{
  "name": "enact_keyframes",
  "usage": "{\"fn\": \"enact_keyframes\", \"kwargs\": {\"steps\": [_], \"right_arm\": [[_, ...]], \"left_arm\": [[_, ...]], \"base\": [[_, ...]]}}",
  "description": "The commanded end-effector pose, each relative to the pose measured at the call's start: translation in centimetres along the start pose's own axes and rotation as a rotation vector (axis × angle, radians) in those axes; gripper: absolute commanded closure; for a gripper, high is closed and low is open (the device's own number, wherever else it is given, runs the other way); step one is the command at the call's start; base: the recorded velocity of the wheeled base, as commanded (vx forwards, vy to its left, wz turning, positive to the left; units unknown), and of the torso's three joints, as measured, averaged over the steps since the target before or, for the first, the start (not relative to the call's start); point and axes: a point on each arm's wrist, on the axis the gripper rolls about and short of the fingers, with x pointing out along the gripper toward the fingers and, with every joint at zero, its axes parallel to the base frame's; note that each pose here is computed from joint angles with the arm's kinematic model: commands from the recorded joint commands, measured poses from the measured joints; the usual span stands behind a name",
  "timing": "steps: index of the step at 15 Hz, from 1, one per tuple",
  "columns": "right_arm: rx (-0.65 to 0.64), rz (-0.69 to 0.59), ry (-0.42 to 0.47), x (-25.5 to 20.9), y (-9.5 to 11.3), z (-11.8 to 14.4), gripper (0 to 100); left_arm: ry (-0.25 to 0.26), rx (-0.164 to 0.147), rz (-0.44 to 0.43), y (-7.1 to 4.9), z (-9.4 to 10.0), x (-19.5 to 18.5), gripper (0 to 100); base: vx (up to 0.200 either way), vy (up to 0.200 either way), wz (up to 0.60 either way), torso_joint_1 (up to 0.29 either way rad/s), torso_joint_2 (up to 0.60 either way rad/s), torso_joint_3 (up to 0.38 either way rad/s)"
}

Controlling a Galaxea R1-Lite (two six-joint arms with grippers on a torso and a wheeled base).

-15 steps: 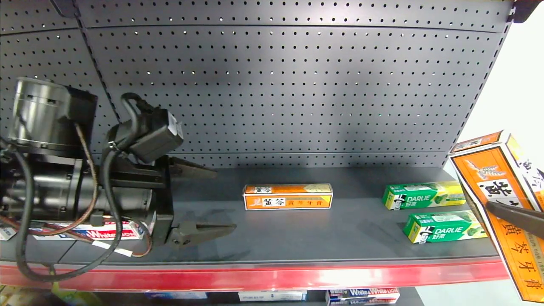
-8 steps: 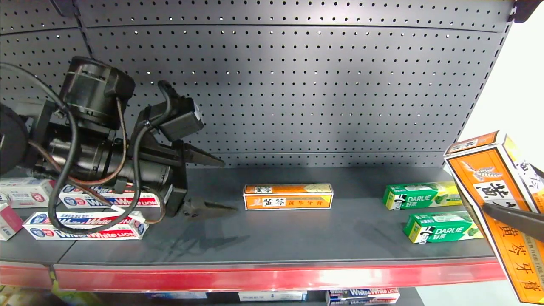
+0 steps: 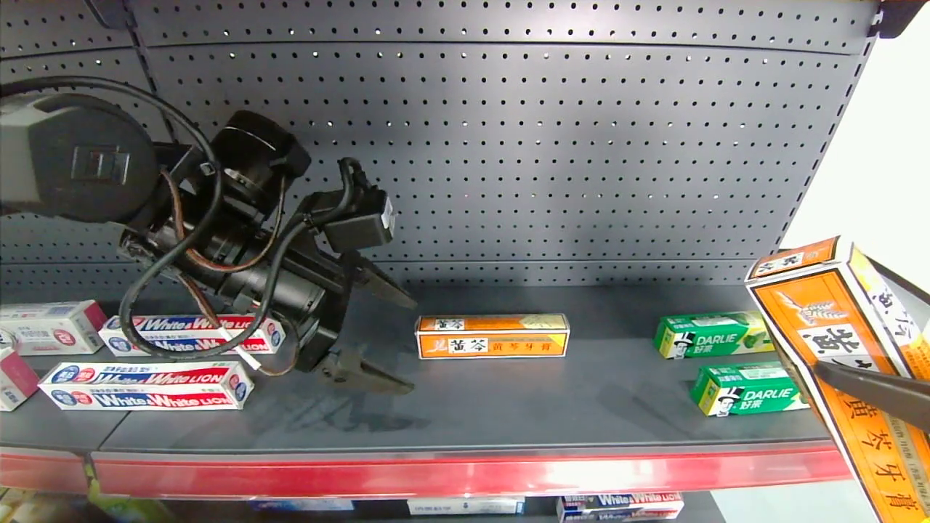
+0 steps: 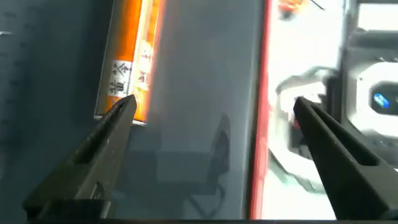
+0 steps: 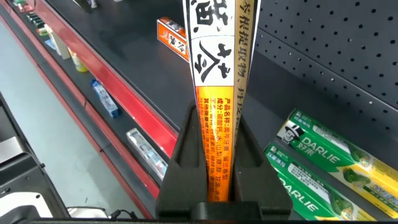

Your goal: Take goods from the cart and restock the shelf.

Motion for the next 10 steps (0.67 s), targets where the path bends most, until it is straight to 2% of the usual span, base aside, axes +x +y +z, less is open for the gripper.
{"fn": "enact_keyframes", "kwargs": {"steps": [1,5,7,9,10], "right_arm": [[-0.003,-0.001,-0.002,-0.1,0.0,0.0,100],[-0.003,0.000,0.002,0.1,0.0,0.0,100],[-0.007,0.000,0.011,0.3,-0.1,-0.1,100],[-0.023,-0.002,0.017,0.3,-0.1,-0.3,100],[-0.022,0.000,0.023,0.3,-0.1,-0.5,100]], "left_arm": [[0.005,0.019,-0.011,1.2,0.4,0.2,0],[0.044,0.011,0.037,1.9,0.6,0.5,0],[0.034,0.028,0.069,2.9,0.6,1.1,0],[0.062,0.023,0.095,3.2,0.6,1.3,0],[0.060,0.027,0.101,3.6,0.6,1.5,0]], "base": [[0.000,0.000,0.00,0.000,0.00,0.000],[0.000,0.000,0.00,0.000,0.00,0.000],[0.000,0.000,0.00,0.000,0.00,0.000],[0.000,0.000,0.00,0.000,0.00,0.000],[0.000,0.000,0.00,0.000,0.00,0.000]]}}
